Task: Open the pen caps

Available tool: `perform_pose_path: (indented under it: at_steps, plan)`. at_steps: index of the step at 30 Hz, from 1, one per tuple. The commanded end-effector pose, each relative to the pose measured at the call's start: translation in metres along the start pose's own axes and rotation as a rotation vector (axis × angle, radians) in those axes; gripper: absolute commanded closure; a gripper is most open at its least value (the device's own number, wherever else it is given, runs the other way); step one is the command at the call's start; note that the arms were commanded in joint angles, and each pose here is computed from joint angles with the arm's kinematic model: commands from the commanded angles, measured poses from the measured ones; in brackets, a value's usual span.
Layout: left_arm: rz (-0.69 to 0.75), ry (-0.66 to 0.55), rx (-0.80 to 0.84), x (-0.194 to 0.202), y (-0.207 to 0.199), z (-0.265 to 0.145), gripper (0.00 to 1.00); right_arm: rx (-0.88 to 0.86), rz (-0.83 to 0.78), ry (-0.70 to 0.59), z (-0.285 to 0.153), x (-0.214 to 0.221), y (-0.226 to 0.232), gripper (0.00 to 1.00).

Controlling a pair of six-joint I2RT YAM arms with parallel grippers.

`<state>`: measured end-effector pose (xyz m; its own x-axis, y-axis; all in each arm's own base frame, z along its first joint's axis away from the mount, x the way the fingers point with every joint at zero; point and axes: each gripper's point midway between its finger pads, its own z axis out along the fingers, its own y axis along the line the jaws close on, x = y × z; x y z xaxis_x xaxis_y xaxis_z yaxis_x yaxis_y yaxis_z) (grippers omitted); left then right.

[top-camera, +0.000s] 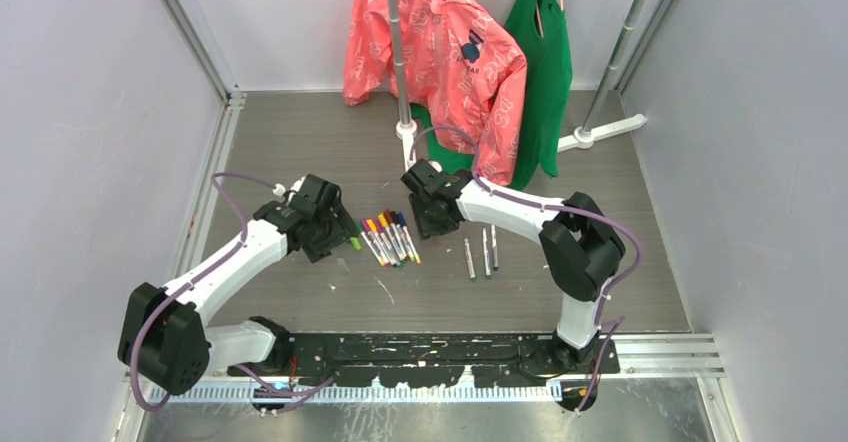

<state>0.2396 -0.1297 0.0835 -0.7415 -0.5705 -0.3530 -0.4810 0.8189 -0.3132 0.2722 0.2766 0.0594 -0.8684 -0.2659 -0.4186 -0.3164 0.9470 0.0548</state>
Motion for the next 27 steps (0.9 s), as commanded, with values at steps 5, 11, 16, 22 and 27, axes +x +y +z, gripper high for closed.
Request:
perform_pose_path:
  at_steps: [5, 11, 16, 22, 27]
  plan:
    - [0.028, -0.044, 0.078, -0.008, -0.007, -0.013, 0.27, -0.079, -0.037, -0.035, 0.004, -0.023, 0.034, 0.53]
    - [0.028, -0.056, 0.085, -0.01, -0.008, -0.017, 0.27, -0.085, -0.043, -0.022, 0.011, -0.02, 0.041, 0.52]
    - [0.027, -0.054, 0.091, -0.011, -0.01, -0.017, 0.28, -0.09, -0.051, -0.008, 0.016, -0.017, 0.044, 0.53]
    - [0.027, -0.054, 0.087, -0.011, -0.009, -0.015, 0.28, -0.09, -0.061, 0.004, 0.02, -0.014, 0.047, 0.53]
    - [0.026, -0.058, 0.085, -0.011, -0.008, -0.015, 0.28, -0.087, -0.069, 0.013, 0.024, -0.012, 0.048, 0.53]
